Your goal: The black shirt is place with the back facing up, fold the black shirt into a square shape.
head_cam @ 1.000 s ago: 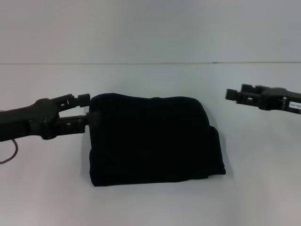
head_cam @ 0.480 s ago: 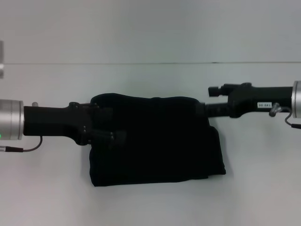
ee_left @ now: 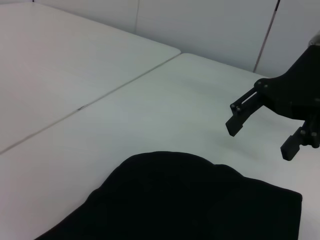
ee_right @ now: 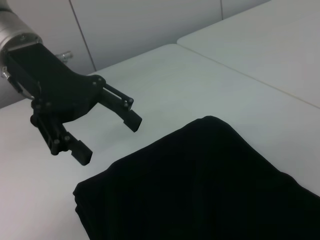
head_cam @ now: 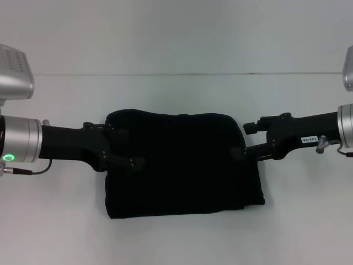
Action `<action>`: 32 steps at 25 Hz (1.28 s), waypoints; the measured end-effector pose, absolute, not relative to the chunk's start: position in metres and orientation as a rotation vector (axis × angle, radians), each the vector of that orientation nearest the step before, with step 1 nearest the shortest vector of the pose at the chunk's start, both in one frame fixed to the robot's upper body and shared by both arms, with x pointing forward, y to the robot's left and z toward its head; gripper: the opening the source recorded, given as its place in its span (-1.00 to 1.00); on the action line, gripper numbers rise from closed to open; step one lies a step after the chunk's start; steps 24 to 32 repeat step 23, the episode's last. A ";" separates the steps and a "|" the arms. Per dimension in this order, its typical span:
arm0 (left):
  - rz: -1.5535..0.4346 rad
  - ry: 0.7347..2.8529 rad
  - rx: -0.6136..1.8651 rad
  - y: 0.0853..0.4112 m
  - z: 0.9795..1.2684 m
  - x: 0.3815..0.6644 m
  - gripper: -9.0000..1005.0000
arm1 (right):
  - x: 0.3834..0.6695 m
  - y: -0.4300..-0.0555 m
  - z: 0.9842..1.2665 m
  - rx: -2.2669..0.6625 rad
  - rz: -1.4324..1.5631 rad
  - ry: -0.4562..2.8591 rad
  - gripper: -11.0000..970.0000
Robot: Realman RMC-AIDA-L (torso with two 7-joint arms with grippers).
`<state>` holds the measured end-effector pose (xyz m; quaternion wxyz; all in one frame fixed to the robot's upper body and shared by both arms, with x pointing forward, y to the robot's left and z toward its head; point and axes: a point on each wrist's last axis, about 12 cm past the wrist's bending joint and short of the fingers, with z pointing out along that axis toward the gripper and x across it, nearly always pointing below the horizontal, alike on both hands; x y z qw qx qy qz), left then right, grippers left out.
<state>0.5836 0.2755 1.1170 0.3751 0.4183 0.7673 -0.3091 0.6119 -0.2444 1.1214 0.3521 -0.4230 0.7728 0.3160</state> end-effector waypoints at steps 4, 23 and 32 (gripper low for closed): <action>-0.777 1.967 1.057 0.280 1.118 0.584 0.87 | 0.612 -0.244 1.122 -1.100 0.813 1.997 0.83; -0.784 1.979 1.053 0.281 1.114 0.581 0.86 | 0.612 -0.247 1.122 -1.097 0.806 2.001 0.83; -0.784 1.979 1.053 0.281 1.114 0.581 0.86 | 0.612 -0.247 1.122 -1.097 0.806 2.001 0.83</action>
